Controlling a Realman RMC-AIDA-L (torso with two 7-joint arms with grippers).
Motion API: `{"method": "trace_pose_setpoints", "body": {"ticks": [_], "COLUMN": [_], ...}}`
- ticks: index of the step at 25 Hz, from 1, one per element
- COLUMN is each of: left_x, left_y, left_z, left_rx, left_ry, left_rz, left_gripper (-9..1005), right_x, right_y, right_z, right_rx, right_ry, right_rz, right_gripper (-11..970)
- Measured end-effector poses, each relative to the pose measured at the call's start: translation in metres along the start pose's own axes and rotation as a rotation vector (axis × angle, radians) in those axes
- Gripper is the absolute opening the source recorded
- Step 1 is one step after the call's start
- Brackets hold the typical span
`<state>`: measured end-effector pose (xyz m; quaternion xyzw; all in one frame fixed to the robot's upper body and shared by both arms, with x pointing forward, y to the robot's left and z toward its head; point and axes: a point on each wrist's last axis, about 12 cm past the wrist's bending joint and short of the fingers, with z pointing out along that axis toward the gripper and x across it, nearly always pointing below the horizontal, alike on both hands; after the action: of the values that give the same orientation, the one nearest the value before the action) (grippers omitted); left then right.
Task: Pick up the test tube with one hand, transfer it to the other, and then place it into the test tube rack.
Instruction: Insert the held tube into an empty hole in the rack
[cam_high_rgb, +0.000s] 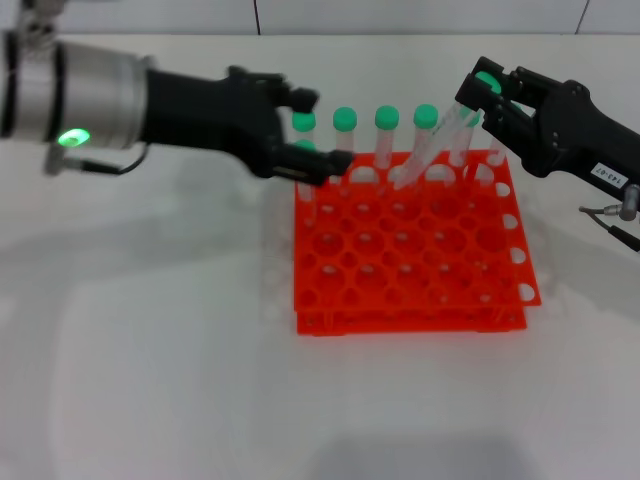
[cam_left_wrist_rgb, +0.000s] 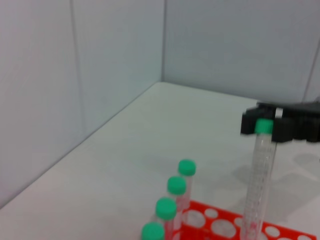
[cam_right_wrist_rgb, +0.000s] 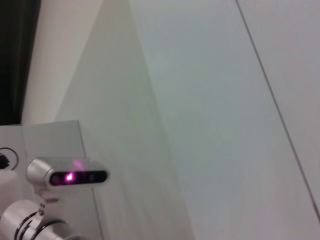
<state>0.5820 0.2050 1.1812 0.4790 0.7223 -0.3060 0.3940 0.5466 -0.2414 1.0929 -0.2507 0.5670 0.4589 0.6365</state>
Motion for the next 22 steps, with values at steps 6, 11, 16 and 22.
{"method": "trace_pose_setpoints", "body": {"ticks": [6, 11, 16, 22], "left_x": [0.023, 0.062, 0.101, 0.131], "left_y": [-0.020, -0.040, -0.053, -0.059], "left_z": [-0.034, -0.073, -0.089, -0.096], "left_rx": [-0.089, -0.196, -0.242, -0.225], "left_ry": [-0.038, -0.162, -0.205, -0.178], "left_rz": [-0.024, -0.027, -0.073, -0.142], "left_gripper": [884, 882, 880, 880], "right_x": [-0.004, -0.009, -0.016, -0.025], "right_y": [-0.002, -0.004, -0.006, -0.008], "right_z": [0.002, 0.008, 0.015, 0.027], "right_rx": [-0.026, -0.066, -0.105, -0.161], "right_ry": [0.015, 0.041, 0.064, 0.102], "right_rz": [-0.007, -0.031, -0.050, -0.083], "right_gripper": [261, 261, 262, 263]}}
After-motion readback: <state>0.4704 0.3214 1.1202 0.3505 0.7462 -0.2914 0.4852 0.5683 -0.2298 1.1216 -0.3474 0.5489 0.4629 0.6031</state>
